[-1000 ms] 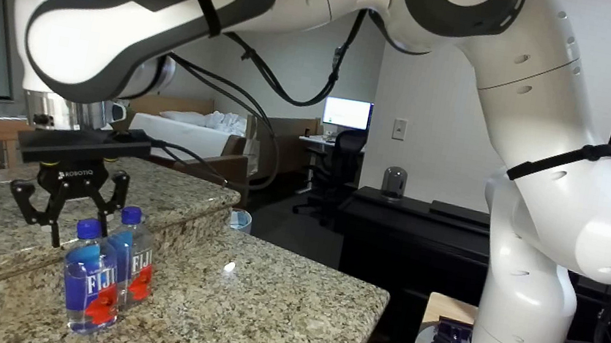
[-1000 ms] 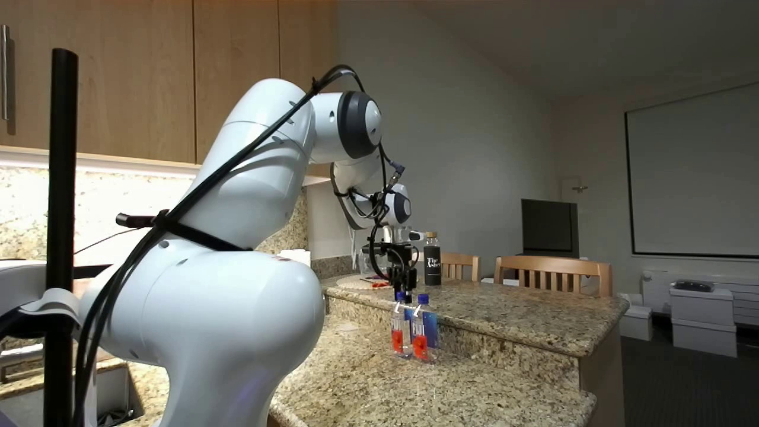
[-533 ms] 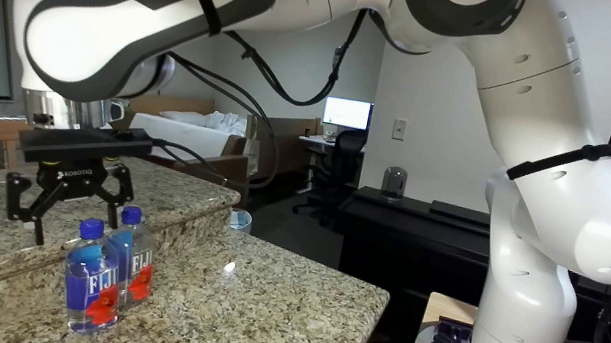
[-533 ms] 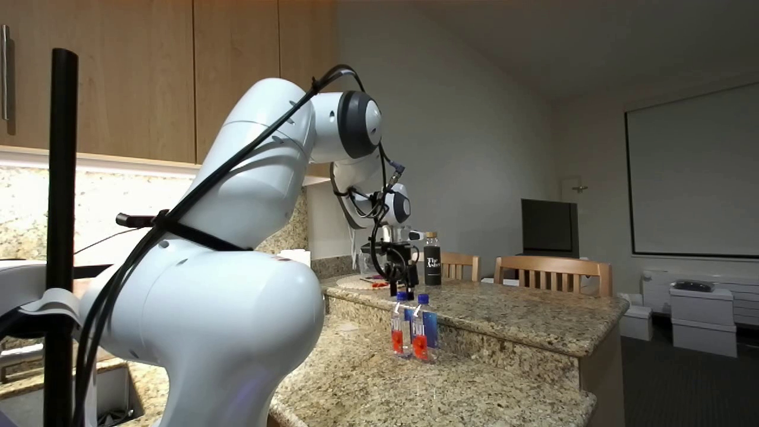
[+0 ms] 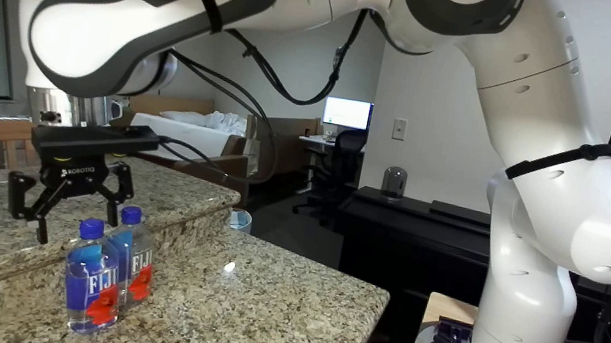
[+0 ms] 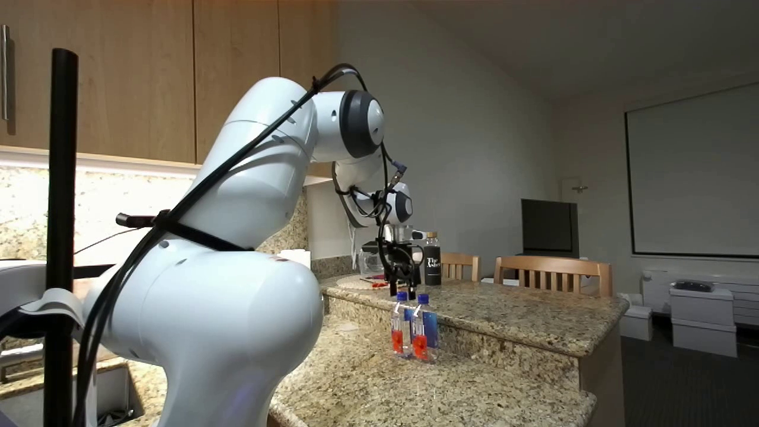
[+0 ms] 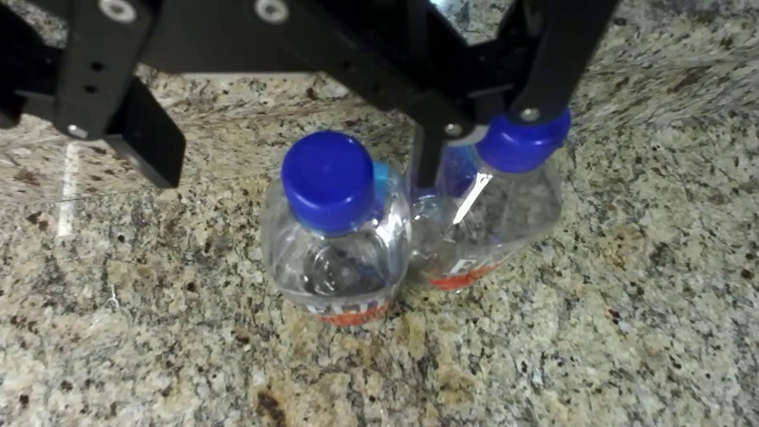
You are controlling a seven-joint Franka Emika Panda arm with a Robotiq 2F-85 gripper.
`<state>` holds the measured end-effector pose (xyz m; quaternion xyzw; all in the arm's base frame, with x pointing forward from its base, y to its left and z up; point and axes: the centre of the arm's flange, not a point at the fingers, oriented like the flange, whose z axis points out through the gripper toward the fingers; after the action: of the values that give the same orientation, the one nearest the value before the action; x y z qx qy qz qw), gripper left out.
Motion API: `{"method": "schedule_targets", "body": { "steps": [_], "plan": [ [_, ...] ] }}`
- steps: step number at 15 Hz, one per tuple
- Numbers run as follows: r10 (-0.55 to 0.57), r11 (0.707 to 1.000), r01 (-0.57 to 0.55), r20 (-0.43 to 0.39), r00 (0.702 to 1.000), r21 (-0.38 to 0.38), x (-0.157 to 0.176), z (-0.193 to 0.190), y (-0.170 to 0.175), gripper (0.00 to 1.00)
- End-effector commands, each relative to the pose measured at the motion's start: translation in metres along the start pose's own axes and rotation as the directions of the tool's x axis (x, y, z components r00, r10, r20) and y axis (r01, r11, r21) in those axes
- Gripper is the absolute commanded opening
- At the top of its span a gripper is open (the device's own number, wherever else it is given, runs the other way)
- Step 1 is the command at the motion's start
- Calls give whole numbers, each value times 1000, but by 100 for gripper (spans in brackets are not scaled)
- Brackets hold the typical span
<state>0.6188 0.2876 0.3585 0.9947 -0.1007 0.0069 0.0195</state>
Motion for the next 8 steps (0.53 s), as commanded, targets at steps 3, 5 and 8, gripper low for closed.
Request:
{"method": "schedule_targets", "body": {
  "steps": [3,5,8],
  "plan": [
    [-37,999,37,41,998,-8,-9,-7,13,54],
    [-35,999,36,49,998,-15,-10,-6,13,41],
    [-31,999,33,59,998,-28,-11,-5,14,22]
  ]
}}
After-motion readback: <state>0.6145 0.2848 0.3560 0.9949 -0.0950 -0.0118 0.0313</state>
